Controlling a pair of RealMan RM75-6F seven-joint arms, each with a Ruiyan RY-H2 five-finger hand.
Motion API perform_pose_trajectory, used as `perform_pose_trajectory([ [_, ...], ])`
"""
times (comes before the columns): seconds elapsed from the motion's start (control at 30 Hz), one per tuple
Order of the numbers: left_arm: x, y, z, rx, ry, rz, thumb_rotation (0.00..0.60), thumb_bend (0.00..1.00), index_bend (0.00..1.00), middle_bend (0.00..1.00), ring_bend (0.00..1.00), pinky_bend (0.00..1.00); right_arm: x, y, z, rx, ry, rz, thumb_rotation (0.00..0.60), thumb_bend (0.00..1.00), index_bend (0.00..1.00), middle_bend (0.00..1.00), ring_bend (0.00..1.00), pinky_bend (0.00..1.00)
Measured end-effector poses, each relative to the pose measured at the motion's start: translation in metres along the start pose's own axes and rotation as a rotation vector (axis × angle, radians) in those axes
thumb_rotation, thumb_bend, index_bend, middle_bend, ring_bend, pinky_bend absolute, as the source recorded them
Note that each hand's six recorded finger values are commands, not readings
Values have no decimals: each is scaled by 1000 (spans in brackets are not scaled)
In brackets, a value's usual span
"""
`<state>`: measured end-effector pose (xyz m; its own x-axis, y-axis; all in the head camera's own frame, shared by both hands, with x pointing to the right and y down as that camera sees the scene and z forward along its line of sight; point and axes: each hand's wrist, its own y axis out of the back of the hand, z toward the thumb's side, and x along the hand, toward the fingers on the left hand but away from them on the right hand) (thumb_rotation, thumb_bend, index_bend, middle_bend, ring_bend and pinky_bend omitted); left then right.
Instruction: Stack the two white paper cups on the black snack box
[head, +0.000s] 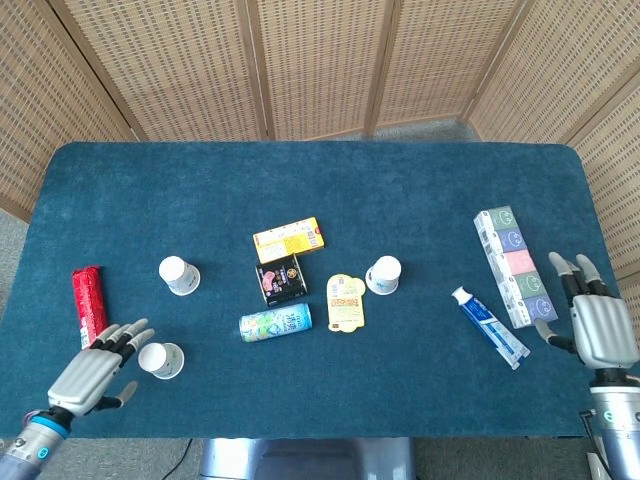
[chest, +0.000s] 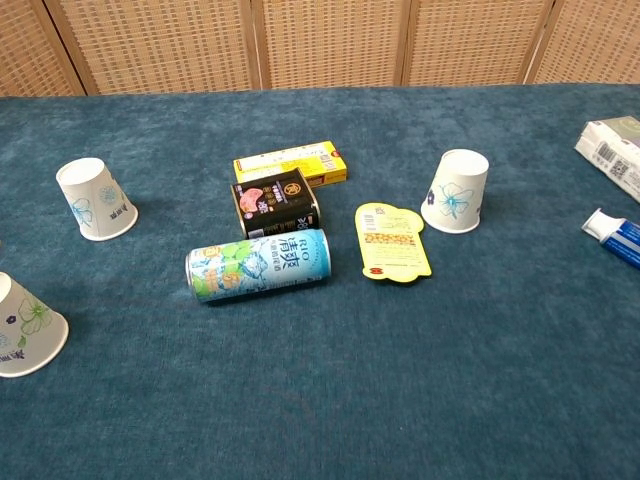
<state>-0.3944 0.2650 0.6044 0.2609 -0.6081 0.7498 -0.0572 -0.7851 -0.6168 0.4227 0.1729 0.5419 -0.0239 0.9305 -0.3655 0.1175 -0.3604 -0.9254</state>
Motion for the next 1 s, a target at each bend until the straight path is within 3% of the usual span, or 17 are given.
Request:
perform_pose_trajectory([
  [0.33, 20, -14, 13, -24, -42, -7, 600, 479, 5, 2, 0, 219, 4, 3, -6, -8, -12, -5, 600, 284, 0, 183, 0, 318],
  [0.53, 29, -23, 15, -16, -43, -8, 600, 479, 120, 124, 115, 432, 6, 6, -10, -12, -21, -10, 600, 281, 0, 182, 0, 317],
  [0.63, 33, -23, 16, -19, -44, 2, 600, 479, 175, 184, 170, 490, 7, 7, -12, -15, -25, -11, 600, 283, 0, 183, 0, 318],
  [1.0, 42, -18, 17, -30, -47, 34, 600, 478, 219, 248, 232, 545, 6, 5, -13, -23, -28, -6, 600, 283, 0, 183, 0, 317],
])
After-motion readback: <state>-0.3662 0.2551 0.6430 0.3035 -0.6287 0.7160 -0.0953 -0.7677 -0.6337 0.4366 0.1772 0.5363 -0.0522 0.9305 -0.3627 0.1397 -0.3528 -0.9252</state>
